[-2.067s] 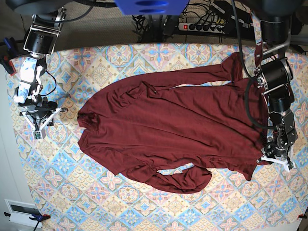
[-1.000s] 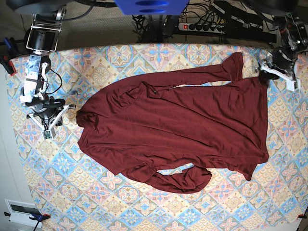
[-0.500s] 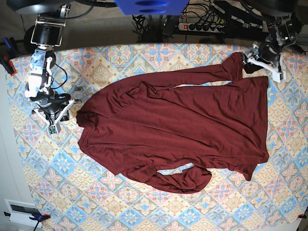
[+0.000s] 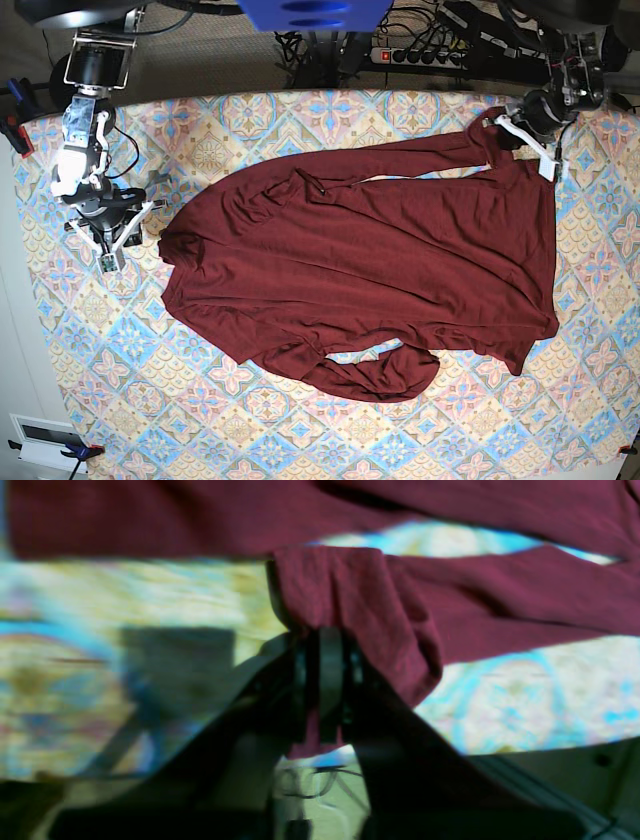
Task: Layout the t-shirt on the table in an organized manner, then fold the t-shirt properly
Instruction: 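Grasp the shirt edge with the left gripper and pull it outward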
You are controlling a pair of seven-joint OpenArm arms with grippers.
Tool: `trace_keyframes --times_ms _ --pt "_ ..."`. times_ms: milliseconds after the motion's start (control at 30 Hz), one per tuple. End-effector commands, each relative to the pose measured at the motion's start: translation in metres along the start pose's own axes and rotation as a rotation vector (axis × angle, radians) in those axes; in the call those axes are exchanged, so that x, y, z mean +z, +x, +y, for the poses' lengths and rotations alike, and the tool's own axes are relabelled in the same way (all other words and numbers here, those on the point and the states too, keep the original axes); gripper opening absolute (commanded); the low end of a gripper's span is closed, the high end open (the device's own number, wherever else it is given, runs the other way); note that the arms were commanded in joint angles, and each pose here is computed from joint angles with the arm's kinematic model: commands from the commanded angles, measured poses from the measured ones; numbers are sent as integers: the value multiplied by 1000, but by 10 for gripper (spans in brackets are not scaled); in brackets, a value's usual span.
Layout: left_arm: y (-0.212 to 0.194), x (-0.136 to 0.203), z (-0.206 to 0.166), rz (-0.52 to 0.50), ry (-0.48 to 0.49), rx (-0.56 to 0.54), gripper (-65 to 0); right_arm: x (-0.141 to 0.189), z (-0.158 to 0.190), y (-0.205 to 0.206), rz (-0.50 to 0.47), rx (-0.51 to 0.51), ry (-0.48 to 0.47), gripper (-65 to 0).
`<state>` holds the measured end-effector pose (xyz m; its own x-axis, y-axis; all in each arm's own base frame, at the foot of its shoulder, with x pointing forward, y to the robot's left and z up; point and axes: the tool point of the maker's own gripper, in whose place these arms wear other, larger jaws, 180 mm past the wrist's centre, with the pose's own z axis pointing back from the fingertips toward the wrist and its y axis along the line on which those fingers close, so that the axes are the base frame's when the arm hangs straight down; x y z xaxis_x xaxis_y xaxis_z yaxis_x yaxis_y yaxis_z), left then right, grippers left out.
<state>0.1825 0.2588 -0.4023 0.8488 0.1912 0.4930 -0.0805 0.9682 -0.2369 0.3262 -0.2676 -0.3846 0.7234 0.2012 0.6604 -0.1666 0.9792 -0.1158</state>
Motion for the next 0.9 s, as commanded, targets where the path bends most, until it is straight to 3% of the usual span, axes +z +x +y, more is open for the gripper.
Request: trace_keyframes --times_ms 0,200,633,867 --pt "14 8 -1 -37 -4 -40 -650 5 -9 18 -52 10 -18 -578" --pt "34 31 5 -101 27 -173 -650 5 -8 18 -51 12 -16 -578" --pt "93 73 0 -497 225 -677 -650 5 -8 19 -52 14 -16 -578" --pt "125 95 -27 -714 190 -856 -650 5 -8 19 -48 13 -16 -578"
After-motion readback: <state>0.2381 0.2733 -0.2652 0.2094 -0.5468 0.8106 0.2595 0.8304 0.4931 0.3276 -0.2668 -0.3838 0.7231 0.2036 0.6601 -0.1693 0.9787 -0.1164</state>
